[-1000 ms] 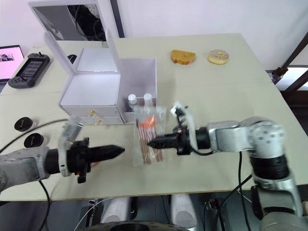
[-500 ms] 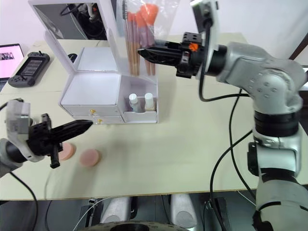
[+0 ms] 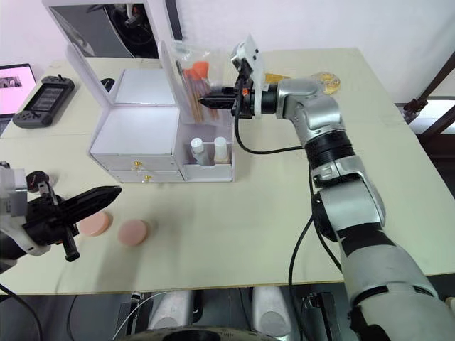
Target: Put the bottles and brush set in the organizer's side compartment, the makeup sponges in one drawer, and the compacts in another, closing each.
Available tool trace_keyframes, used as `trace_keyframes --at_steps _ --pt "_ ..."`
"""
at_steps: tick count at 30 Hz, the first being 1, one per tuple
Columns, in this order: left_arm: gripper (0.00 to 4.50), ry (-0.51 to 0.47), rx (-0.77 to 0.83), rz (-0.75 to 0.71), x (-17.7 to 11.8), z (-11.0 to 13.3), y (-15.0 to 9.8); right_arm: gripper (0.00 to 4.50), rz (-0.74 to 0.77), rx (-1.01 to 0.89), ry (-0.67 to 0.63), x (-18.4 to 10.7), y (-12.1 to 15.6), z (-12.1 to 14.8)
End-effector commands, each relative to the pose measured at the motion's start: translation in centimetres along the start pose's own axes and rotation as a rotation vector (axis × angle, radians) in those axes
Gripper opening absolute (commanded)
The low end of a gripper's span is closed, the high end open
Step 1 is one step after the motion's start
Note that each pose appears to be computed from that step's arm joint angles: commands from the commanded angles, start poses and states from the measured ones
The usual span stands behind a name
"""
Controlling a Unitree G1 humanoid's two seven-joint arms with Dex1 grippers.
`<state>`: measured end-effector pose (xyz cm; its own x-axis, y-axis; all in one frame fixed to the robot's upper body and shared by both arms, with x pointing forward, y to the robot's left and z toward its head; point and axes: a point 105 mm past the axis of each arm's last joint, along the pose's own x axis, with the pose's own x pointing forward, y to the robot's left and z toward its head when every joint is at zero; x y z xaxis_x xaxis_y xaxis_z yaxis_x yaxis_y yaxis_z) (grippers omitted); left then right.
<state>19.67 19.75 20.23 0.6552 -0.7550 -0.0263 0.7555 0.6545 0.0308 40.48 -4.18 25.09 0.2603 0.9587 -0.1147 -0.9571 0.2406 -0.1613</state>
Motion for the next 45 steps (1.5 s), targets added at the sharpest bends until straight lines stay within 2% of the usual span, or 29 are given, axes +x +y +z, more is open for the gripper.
trace_keyframes --at_steps 1,14,18,23,32,35,37,41,44,45 --pt "0.00 -0.027 0.035 0.002 -0.2 0.9 -0.3 0.02 0.001 -0.057 -0.016 0.5 -0.5 1.0" --pt "0.00 -0.024 0.021 -0.013 0.2 0.8 -0.5 0.02 -0.026 -0.060 0.058 1.6 -1.1 -0.7" --pt "0.00 -0.053 0.016 -0.021 0.7 1.1 -0.6 1.94 -0.020 -0.075 0.071 1.7 -1.0 -0.7" --pt "0.00 -0.073 0.017 -0.001 1.0 1.4 0.1 4.40 -0.010 -0.098 0.035 1.7 -1.0 0.5" --pt "0.00 -0.085 0.012 -0.017 1.4 1.4 0.2 4.46 -0.087 -0.204 -0.045 0.4 -2.1 3.8" --pt "0.00 -0.085 0.013 -0.018 1.4 1.4 0.3 4.46 -0.125 -0.284 -0.088 -1.1 -2.6 6.0" --pt "0.00 -0.083 0.012 -0.020 1.4 1.5 0.4 4.46 -0.100 -0.304 -0.110 -2.2 -2.4 7.2" --pt "0.00 -0.075 0.009 -0.027 1.4 1.3 0.6 4.46 -0.024 -0.333 -0.094 -3.0 -1.3 7.7" --pt "0.00 -0.072 0.008 -0.038 1.6 1.2 0.7 3.71 0.014 -0.335 -0.026 -2.8 0.2 6.9" --pt "0.00 -0.069 0.009 -0.043 1.6 1.2 0.7 3.21 0.019 -0.358 0.017 -2.6 0.8 6.3"
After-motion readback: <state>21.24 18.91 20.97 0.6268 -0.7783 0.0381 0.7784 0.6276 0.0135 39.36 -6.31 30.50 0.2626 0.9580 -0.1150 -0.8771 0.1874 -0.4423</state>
